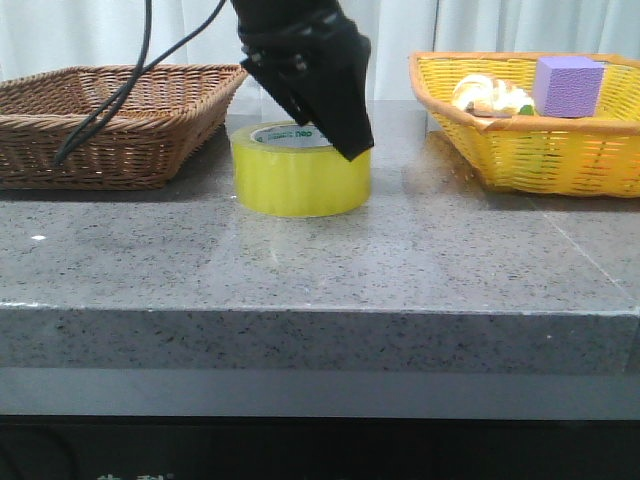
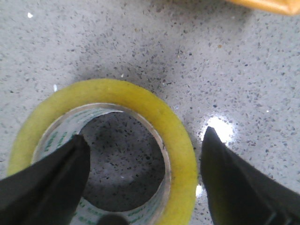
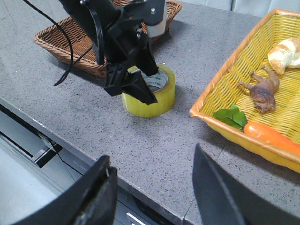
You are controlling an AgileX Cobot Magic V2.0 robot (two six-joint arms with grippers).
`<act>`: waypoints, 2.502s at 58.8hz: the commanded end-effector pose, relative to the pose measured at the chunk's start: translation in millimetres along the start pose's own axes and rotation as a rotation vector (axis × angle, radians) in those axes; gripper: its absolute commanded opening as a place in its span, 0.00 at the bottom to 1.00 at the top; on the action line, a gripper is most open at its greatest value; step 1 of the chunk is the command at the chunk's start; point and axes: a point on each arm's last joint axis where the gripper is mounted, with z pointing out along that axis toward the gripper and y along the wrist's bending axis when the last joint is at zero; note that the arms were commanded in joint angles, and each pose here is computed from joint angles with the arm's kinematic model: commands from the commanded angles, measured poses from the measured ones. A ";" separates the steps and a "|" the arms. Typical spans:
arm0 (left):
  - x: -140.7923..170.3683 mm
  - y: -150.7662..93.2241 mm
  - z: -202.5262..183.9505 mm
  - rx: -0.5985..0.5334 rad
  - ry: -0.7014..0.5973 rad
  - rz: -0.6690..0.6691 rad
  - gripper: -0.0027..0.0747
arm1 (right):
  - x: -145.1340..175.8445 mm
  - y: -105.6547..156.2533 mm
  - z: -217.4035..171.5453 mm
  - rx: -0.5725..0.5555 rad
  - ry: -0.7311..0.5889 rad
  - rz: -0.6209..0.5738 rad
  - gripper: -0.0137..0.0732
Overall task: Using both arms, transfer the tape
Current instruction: 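Lower the left gripper onto the tape roll rim, then close the left gripper on the tape rim and lift it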
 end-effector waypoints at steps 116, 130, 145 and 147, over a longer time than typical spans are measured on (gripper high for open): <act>-32.8 3.5 -43.0 0.004 -0.105 -0.077 0.16 | -12.4 0.9 -3.6 -0.003 -0.089 0.000 0.61; -41.8 4.0 -68.1 -0.006 -0.139 -0.082 0.16 | -12.4 0.9 -3.6 -0.003 -0.089 0.000 0.61; -45.3 11.0 -95.6 -0.038 -0.173 -0.133 0.16 | -12.4 0.9 -3.6 -0.003 -0.089 0.000 0.61; -44.4 13.8 -100.6 -0.047 -0.177 -0.147 0.16 | -12.4 0.9 -3.6 -0.003 -0.089 0.000 0.61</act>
